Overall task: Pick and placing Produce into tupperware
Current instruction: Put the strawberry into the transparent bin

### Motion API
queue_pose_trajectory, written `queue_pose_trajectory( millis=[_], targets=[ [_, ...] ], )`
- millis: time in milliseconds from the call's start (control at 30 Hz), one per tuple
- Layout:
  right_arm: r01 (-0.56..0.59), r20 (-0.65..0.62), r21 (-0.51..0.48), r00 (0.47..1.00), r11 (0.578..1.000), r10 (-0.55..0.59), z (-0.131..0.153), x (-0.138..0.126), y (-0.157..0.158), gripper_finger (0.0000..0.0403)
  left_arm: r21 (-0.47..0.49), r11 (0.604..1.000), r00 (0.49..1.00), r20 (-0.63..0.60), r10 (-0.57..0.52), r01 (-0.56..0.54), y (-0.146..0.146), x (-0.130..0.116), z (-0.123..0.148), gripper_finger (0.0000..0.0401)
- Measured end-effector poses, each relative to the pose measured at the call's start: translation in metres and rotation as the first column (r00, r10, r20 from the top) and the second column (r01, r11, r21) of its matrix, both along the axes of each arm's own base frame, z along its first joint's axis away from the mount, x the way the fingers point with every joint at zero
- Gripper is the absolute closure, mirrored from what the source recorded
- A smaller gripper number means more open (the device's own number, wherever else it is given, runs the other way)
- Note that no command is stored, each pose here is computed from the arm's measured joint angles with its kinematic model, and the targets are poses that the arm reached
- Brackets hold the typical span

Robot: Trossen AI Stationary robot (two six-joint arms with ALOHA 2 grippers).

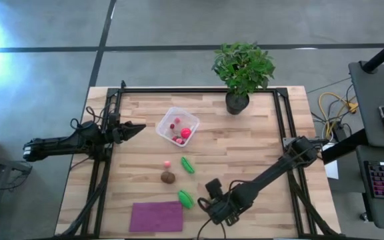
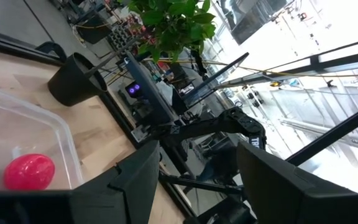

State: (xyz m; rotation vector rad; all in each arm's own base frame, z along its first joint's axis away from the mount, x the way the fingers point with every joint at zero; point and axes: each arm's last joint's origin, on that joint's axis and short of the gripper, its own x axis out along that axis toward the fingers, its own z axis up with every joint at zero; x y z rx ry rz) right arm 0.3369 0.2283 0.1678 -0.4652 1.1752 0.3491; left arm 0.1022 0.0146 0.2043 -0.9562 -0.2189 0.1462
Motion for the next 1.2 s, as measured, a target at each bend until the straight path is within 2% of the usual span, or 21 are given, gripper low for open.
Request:
queue_pose_trajectory(
  millis=[200, 400, 567, 767, 1200],
  targets=[
    [-0.019, 0.028, 0.019, 0.999, 1.000, 0.018, 0.006, 0.005, 0.001, 0.0197, 0.000, 1.000, 1.000, -0.001, 0.000, 0.000, 0.000, 0.000, 0.000, 0.0200],
    [-0.078, 0.128, 0.051, 0.989, 0.996, 0.071, 0.015, 0.016, 0.005, 0.0197, 0.000, 1.000, 1.000, -0.001, 0.000, 0.000, 0.000, 0.000, 0.000, 0.0200],
    [-0.043, 0.065, 0.070, 0.997, 0.997, 0.039, 0.004, 0.021, -0.004, 0.0197, 0.000, 1.000, 1.000, -0.001, 0.000, 0.000, 0.000, 0.000, 0.000, 0.0200],
    [-0.060, 0.076, 0.066, 0.996, 0.996, 0.055, 0.000, 0.027, -0.007, 0.0197, 0.000, 1.000, 1.000, 0.000, 0.000, 0.000, 0.000, 0.000, 0.000, 0.0200],
    [-0.074, 0.026, 0.072, 0.997, 0.995, 0.072, -0.010, 0.022, -0.011, 0.0197, 0.000, 1.000, 1.000, -0.001, 0.000, 0.000, 0.000, 0.000, 0.000, 0.0200]
  ],
)
